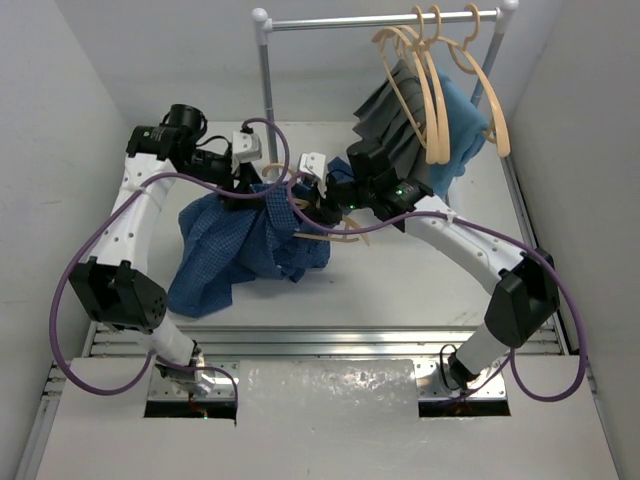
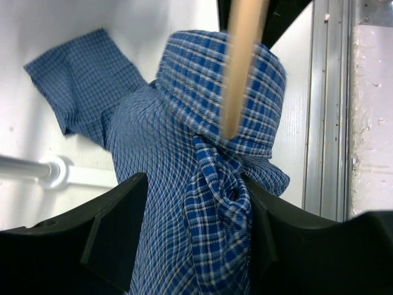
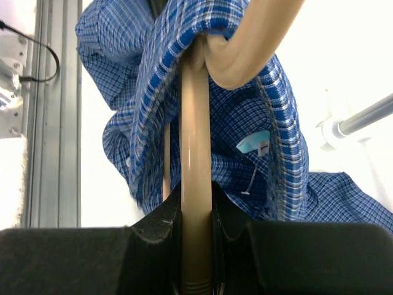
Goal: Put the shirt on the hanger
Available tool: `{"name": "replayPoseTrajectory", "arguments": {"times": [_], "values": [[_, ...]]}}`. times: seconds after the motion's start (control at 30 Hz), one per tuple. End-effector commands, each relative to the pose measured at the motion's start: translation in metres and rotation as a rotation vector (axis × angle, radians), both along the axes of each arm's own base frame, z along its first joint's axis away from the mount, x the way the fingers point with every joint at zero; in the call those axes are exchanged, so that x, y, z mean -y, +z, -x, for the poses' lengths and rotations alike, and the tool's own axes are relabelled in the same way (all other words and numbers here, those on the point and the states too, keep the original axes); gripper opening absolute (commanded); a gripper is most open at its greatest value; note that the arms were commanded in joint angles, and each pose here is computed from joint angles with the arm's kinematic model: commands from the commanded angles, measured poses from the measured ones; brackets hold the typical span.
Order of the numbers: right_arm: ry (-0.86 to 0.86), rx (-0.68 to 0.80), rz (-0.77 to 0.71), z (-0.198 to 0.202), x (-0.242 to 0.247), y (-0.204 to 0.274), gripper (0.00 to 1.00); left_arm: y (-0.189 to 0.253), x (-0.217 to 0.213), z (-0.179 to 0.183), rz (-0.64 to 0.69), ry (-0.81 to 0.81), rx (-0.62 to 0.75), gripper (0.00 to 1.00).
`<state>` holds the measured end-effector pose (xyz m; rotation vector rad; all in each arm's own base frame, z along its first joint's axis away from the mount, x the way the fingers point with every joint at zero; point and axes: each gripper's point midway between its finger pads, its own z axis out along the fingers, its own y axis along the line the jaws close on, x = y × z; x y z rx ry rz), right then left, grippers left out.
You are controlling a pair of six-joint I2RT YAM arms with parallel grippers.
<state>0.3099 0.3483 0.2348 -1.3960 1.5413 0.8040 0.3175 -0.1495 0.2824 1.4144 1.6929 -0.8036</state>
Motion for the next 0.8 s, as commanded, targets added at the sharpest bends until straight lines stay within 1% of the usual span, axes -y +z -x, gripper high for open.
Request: {"name": "replayPoseTrajectory", "arguments": {"times": [0.0,0.13,0.2,0.23,0.33,0.37,0.4,0.43,0.47,0.57,0.63,0.7,0.77], "values": [[0.068,0.095,-0.071,0.009,-0.006,0.024,0.0,0.036,-0.01,-0.006,-0.007,0.055,0.13,0.57],[0.06,0.039,-0.08,0.015,-0.005,0.015,0.0,0.054,-0.015,-0.002,-0.027,0.056,0.179,0.61],[0.044,0.04,-0.088,0.012,-0.004,0.016,0.0,0.057,-0.015,0.001,-0.028,0.06,0.182,0.62],[0.03,0.035,-0.086,0.01,-0.002,0.013,0.0,0.06,-0.016,0.006,-0.034,0.055,0.209,0.64],[-0.011,0.037,-0.088,0.003,0.005,0.009,0.0,0.041,-0.021,0.012,-0.06,0.072,0.175,0.71],[-0.014,0.051,-0.089,0.002,0.006,0.011,0.0,0.039,-0.023,0.001,-0.071,0.099,0.204,0.72],[-0.016,0.059,-0.091,0.002,0.007,0.011,0.0,0.034,-0.032,-0.002,-0.102,0.151,0.202,0.72],[-0.019,0.063,-0.096,0.003,0.007,0.014,0.0,0.023,-0.035,-0.007,-0.117,0.161,0.209,0.72],[-0.021,0.065,-0.105,0.004,0.008,0.021,0.0,0.023,-0.039,-0.008,-0.137,0.176,0.232,0.72],[-0.014,0.041,-0.102,0.009,0.009,0.024,0.0,0.032,-0.028,-0.005,-0.088,0.143,0.255,0.71],[0.002,0.042,-0.101,0.01,0.008,0.027,0.0,0.041,-0.011,0.003,-0.024,0.104,0.235,0.71],[0.015,0.038,-0.109,0.012,0.006,0.027,0.0,0.036,-0.006,0.008,-0.022,0.091,0.213,0.71],[0.024,0.034,-0.131,0.015,0.003,0.029,0.0,0.016,-0.005,0.01,-0.043,0.091,0.175,0.71]]}}
